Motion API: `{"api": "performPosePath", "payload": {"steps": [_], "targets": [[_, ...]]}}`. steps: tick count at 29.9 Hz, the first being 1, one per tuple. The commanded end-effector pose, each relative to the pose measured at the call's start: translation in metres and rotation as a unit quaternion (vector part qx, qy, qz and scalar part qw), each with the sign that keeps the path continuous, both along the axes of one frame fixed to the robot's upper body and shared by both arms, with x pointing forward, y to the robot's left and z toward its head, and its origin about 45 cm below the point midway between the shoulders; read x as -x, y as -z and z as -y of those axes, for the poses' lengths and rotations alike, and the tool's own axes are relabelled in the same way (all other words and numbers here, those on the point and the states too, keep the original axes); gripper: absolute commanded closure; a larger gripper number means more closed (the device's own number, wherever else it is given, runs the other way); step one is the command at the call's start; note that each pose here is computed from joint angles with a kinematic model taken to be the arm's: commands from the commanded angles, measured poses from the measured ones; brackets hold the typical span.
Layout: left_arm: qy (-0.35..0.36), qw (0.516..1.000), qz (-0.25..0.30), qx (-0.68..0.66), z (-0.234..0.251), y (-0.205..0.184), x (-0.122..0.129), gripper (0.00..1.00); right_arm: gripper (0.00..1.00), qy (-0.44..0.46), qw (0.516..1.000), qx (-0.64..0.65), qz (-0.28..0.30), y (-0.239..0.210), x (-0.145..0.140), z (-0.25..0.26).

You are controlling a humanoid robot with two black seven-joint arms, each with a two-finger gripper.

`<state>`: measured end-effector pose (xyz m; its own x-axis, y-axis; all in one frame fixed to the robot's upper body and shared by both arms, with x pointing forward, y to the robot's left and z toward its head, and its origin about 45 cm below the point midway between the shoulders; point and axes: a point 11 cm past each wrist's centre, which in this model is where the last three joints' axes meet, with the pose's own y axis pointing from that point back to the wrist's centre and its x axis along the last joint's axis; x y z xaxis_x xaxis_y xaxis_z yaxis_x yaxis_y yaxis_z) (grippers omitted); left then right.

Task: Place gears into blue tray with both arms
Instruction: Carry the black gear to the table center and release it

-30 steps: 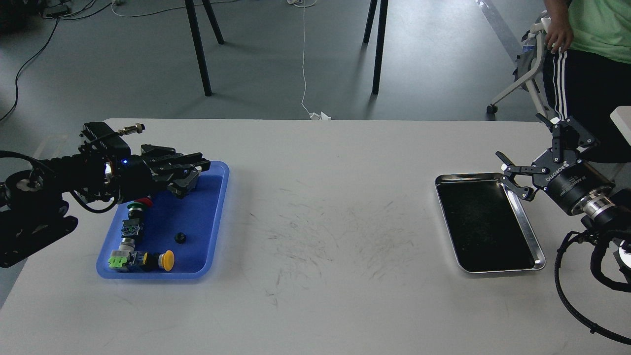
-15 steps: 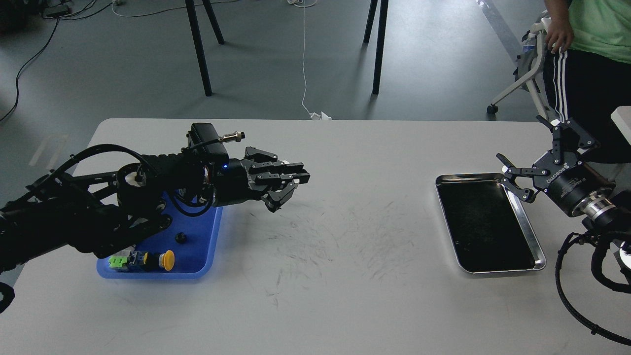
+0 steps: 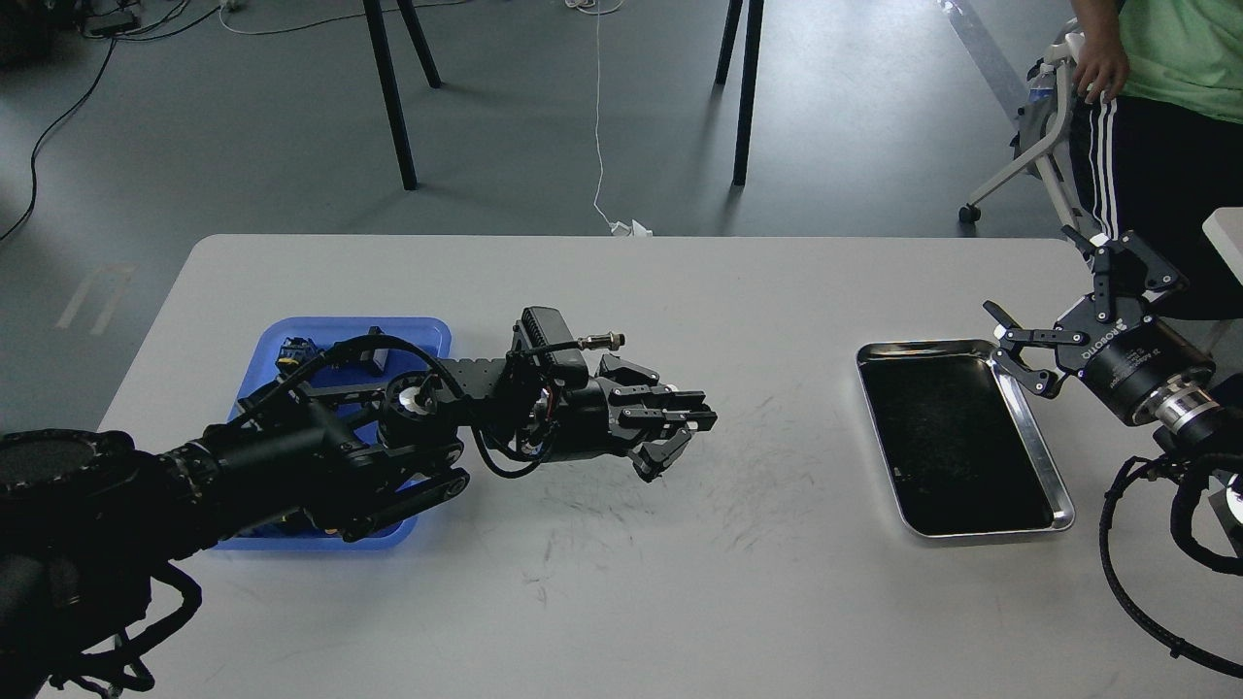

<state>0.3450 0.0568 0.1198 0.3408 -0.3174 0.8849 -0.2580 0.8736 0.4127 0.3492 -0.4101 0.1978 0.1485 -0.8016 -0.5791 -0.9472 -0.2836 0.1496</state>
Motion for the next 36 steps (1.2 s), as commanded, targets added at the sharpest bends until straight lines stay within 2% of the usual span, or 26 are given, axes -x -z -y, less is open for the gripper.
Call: {"api": "performPosePath", "payload": {"steps": [1,10,17,28,30,33,36], "targets": [[0.003,1.0,-0.015,0.004,0.017,0.013,0.011,0.87,0.02,0.0,1.0,-0.002,0.001,0.0,-0.002,-0.002],[-0.043,0.999,-0.01,-0.029,-0.01,0.027,-0.01,0.87,0.02,0.017,1.0,-0.012,0.023,-0.007,-0.02,-0.003],[-0.061,0.997,-0.029,-0.04,-0.023,0.046,-0.001,0.86,0.02,0.016,0.999,-0.028,0.025,0.001,-0.033,-0.02],[-0.064,0.997,-0.036,-0.033,-0.022,0.048,0.002,0.86,0.02,0.018,0.999,-0.027,0.022,0.003,-0.032,-0.019],[-0.065,0.997,-0.038,-0.032,-0.022,0.049,0.003,0.84,0.02,0.018,0.999,-0.027,0.022,0.003,-0.032,-0.019],[-0.079,0.995,-0.049,-0.018,-0.021,0.047,0.001,0.75,0.02,0.018,0.999,-0.026,0.022,0.003,-0.032,-0.019],[-0.088,0.995,-0.055,-0.004,-0.019,0.041,-0.002,0.71,0.02,0.017,0.999,-0.025,0.022,0.002,-0.033,-0.018]]}}
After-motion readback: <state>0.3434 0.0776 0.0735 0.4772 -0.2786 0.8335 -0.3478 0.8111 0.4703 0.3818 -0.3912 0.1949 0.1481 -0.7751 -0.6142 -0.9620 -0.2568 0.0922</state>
